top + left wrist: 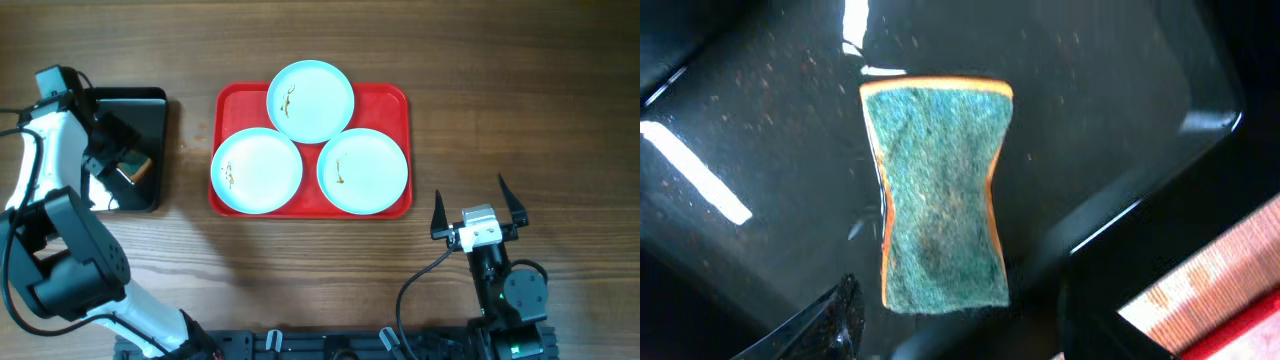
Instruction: Clean dirty plates on tray and stack at the side
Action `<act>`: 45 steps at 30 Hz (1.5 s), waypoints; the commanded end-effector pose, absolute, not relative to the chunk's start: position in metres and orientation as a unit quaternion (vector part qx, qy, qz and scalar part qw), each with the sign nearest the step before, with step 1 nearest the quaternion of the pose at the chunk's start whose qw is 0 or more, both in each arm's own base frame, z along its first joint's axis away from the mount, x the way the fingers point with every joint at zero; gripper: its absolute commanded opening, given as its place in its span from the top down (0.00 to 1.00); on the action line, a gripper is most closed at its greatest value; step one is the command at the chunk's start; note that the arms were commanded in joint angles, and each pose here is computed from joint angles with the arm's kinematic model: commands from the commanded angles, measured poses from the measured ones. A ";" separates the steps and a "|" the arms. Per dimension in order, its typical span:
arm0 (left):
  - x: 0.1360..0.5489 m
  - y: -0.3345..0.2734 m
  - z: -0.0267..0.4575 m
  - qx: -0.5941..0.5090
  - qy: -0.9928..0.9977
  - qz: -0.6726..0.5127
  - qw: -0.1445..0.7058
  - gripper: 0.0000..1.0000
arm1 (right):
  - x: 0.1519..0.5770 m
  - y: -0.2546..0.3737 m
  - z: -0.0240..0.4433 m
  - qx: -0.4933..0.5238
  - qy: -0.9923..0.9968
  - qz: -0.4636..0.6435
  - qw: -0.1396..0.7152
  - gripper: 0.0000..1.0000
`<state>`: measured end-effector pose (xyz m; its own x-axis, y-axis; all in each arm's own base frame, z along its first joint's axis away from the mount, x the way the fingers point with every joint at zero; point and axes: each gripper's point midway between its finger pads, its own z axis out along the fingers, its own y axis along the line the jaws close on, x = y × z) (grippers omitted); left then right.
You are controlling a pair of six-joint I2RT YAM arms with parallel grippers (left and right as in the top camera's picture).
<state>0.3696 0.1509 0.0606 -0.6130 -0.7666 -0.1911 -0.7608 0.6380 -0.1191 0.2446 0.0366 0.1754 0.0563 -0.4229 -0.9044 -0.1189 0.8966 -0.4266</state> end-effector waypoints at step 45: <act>0.372 0.177 0.022 -0.435 0.895 0.036 0.096 0.00 | 0.245 0.033 0.177 -0.195 0.677 -0.118 0.700 0.00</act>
